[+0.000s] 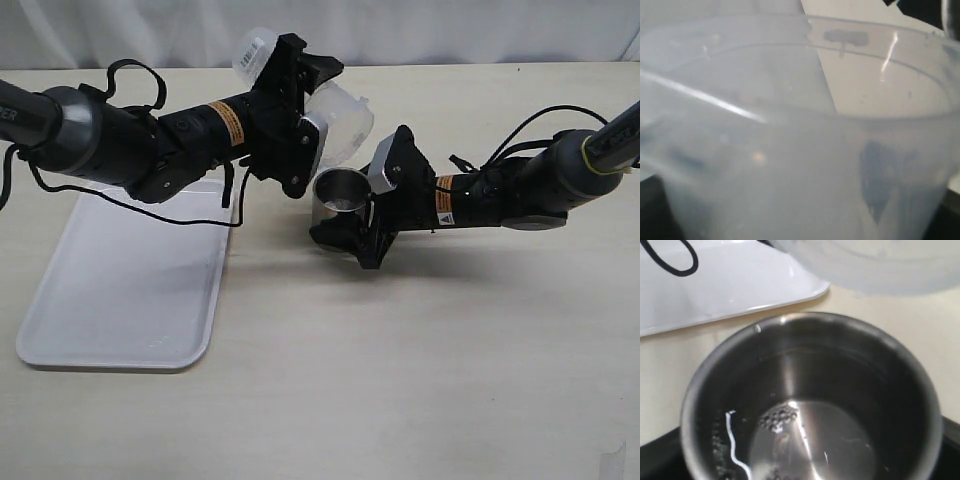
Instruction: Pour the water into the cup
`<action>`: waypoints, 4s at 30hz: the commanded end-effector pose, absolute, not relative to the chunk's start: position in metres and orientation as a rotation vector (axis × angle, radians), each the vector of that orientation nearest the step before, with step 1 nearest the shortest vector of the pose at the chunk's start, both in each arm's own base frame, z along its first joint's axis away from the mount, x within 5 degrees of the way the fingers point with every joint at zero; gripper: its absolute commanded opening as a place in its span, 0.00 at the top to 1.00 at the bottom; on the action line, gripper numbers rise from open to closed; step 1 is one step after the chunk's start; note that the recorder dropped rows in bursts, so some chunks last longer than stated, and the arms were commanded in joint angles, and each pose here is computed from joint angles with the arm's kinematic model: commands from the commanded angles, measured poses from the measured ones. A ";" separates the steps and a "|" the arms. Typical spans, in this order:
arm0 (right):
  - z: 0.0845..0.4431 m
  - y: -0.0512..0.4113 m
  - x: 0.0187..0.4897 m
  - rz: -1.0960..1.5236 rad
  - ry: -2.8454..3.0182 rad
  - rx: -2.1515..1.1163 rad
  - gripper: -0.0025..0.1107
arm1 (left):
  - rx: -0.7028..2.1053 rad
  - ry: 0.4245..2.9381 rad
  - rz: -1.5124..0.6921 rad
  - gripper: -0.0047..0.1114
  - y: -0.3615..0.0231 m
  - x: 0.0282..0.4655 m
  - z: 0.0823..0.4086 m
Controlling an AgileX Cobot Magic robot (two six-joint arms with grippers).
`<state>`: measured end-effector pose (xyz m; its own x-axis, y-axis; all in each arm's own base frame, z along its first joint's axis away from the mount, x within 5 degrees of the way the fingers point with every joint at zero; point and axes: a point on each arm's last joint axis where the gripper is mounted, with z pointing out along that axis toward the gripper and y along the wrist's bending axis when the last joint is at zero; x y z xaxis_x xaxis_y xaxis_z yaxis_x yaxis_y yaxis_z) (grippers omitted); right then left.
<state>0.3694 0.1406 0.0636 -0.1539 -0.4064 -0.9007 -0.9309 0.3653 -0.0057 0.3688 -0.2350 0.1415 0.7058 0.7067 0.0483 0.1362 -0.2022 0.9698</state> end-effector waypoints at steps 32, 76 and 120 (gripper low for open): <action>0.061 0.141 0.369 0.736 1.735 -1.208 0.94 | -0.083 1.698 -0.088 0.96 0.035 0.441 0.155; 0.060 0.140 0.369 0.733 1.737 -1.214 0.94 | 0.001 1.739 -0.083 0.38 0.088 0.451 0.082; 0.061 0.141 0.369 0.729 1.728 -1.217 0.94 | 0.026 1.650 -0.020 0.10 0.076 0.392 0.085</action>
